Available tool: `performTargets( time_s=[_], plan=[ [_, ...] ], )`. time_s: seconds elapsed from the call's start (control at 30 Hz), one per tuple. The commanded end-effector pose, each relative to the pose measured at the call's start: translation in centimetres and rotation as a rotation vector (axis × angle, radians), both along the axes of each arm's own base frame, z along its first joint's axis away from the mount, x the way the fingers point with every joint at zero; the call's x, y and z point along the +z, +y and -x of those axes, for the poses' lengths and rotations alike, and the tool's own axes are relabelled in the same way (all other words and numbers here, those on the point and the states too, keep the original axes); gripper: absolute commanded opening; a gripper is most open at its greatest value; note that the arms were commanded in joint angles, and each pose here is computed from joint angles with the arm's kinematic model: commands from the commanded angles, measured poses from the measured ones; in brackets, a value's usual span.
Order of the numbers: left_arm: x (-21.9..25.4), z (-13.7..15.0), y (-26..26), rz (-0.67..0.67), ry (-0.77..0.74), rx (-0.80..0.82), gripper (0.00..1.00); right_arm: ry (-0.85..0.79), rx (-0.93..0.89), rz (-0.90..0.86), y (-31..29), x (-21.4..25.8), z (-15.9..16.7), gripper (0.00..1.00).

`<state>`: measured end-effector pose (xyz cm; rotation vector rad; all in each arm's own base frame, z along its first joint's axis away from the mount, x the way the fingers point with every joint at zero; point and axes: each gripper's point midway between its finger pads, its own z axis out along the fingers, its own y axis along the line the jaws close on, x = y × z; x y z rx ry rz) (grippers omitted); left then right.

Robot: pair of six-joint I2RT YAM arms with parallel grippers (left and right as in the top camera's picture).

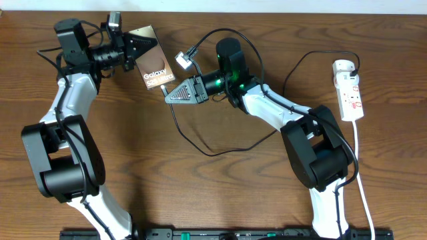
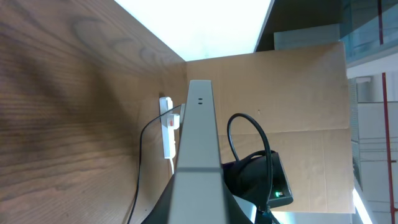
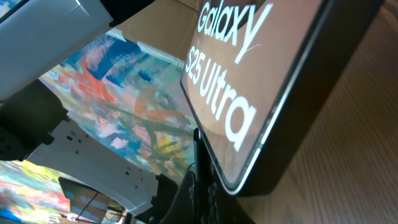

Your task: Plug charger to phone and switch on socket

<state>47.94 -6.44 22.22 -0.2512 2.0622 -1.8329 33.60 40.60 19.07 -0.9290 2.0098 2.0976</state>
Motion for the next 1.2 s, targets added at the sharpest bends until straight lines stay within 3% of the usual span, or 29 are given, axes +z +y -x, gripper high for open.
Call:
performTargets(
  time_s=[0.0,0.67,1.17],
  plan=[
    [0.77,0.36,-0.1,0.018,-0.005,-0.028,0.07,0.001,0.002,0.001,0.17,-0.12,0.12,0.01],
    [0.68,0.07,0.04,0.021,0.022,-0.008,0.07,0.001,-0.001,0.002,0.19,-0.16,0.05,0.01],
    [1.38,-0.06,0.04,0.005,-0.054,-0.018,0.07,0.002,0.003,0.001,0.16,-0.13,0.13,0.01]
  ],
)
